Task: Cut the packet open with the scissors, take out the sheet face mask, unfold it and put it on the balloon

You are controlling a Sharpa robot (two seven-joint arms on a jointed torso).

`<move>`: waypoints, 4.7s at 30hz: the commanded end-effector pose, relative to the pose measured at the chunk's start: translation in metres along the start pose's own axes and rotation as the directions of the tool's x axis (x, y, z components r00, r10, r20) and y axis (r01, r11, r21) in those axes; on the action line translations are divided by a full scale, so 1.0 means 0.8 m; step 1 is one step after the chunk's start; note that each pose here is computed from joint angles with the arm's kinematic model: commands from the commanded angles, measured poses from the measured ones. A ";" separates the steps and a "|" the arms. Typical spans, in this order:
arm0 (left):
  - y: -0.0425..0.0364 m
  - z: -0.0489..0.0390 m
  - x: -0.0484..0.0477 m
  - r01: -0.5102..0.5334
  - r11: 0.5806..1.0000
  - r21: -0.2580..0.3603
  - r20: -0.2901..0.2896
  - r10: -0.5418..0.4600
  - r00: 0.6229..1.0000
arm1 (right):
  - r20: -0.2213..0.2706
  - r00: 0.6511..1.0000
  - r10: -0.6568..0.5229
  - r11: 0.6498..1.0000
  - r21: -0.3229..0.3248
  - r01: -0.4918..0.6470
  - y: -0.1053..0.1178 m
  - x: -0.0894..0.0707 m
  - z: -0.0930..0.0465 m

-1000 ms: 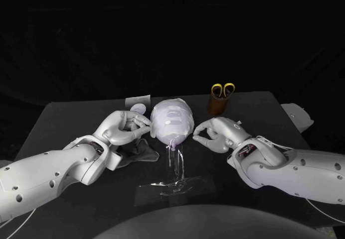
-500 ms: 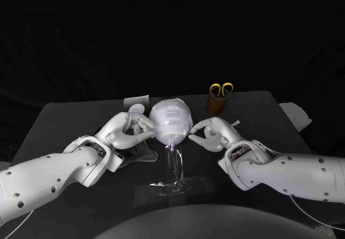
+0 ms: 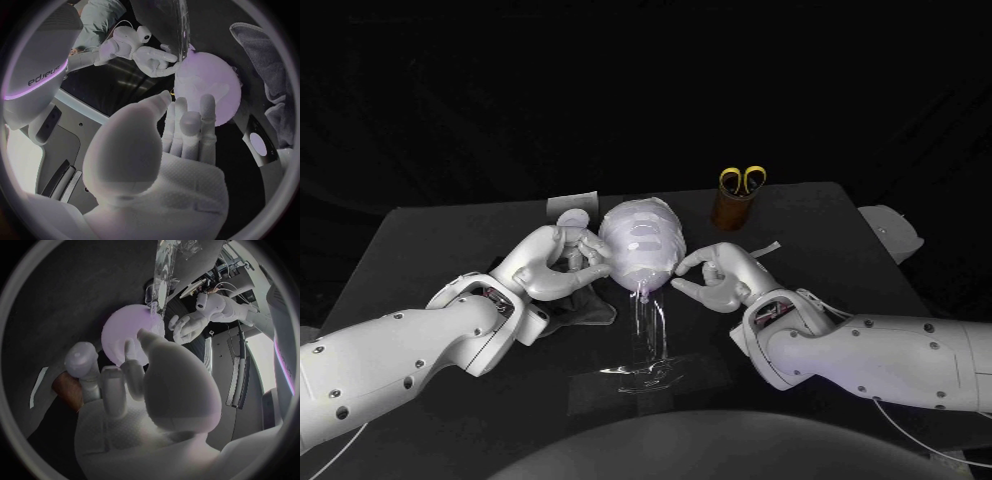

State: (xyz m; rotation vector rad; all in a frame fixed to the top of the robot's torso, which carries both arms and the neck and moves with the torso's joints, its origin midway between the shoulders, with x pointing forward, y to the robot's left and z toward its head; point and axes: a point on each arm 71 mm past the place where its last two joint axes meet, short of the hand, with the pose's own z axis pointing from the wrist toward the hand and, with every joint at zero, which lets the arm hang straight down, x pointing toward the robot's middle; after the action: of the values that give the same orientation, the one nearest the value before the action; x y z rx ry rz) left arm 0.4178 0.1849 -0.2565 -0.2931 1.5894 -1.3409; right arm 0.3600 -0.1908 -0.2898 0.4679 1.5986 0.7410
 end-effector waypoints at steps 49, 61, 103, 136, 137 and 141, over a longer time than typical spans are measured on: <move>-0.0007 -0.001 0.000 0.017 1.000 -0.004 -0.005 -0.017 1.000 | 0.067 0.998 -0.006 0.998 -0.061 0.010 0.009 0.009 0.010; -0.0005 -0.001 0.000 0.021 1.000 -0.006 -0.006 -0.021 1.000 | 0.080 0.997 -0.010 0.998 -0.059 0.015 0.008 0.010 0.017; 0.0014 -0.003 -0.003 0.040 0.999 -0.025 0.004 -0.040 0.999 | 0.083 0.997 -0.012 0.999 -0.048 0.016 0.009 0.015 0.024; 0.0044 -0.005 -0.006 0.048 0.998 -0.041 0.012 -0.048 0.999 | 0.083 0.997 -0.008 0.996 -0.088 0.015 0.012 0.008 0.017; 0.0045 -0.005 -0.006 0.048 0.998 -0.042 0.012 -0.047 0.999 | 0.083 0.997 -0.008 0.996 -0.086 0.015 0.012 0.008 0.017; 0.0049 -0.005 -0.006 0.047 0.998 -0.043 0.013 -0.047 0.999 | 0.080 0.997 -0.009 0.996 -0.086 0.015 0.011 0.006 0.016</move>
State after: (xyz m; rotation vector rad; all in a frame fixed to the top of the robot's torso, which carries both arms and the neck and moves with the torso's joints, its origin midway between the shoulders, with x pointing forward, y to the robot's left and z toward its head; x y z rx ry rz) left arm 0.4187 0.1939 -0.2583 -0.3618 1.6075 -1.3250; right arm 0.3710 -0.1775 -0.2927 0.4101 1.5543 0.7663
